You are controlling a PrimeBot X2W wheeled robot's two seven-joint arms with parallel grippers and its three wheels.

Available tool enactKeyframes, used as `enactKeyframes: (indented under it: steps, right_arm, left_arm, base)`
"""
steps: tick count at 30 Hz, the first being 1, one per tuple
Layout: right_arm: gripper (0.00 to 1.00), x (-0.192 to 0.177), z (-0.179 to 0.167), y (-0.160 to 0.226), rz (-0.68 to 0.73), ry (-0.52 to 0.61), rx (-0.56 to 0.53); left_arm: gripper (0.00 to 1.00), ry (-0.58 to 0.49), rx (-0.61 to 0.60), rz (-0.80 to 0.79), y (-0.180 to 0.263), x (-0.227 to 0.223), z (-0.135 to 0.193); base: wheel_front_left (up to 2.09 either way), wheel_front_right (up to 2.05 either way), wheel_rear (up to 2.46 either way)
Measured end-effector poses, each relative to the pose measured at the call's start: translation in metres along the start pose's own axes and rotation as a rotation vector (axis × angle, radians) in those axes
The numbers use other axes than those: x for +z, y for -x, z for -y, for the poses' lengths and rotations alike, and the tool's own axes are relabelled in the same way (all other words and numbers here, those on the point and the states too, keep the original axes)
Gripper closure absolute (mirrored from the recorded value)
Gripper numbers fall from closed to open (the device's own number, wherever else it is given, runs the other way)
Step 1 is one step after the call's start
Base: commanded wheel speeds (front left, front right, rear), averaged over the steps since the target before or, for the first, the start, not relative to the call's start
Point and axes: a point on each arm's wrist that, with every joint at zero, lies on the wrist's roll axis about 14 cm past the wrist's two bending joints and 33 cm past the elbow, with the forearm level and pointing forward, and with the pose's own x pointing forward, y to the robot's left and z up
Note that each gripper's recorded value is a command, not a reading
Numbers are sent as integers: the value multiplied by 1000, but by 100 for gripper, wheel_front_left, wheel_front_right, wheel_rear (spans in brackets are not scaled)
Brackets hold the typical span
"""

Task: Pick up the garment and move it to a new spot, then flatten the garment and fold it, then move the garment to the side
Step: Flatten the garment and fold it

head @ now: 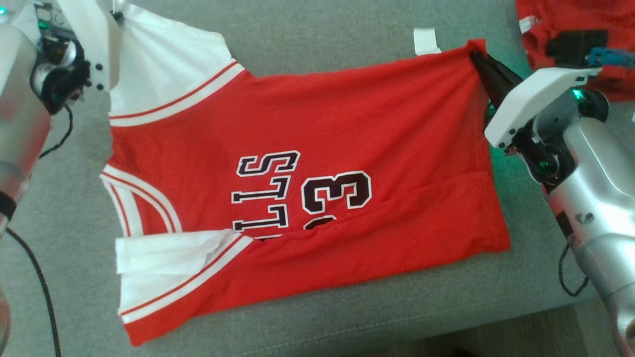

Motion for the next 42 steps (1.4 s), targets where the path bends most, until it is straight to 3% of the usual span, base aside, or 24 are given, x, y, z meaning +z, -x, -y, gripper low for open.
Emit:
enactKeyframes:
  steps: [11, 25, 35, 42]
  right_arm:
    - [100, -11, 2, 23, -7, 23, -2]
    - [100, -20, -13, 53, -43, 73, 38]
    - [100, -45, -15, 67, -177, 128, 55]
    - [100, -57, -8, 77, -270, 162, 53]
  left_arm:
    - [100, 37, -64, 53, 45, 6, 19]
    - [100, 64, -140, -128, 114, -53, 34]
    - [100, 146, -280, -336, 148, -114, 70]
    - [100, 159, -337, -396, 159, -134, 92]
  base:
    - [0, 0, 0]
    - [0, 0, 0]
    - [0, 0, 0]
    - [0, 0, 0]
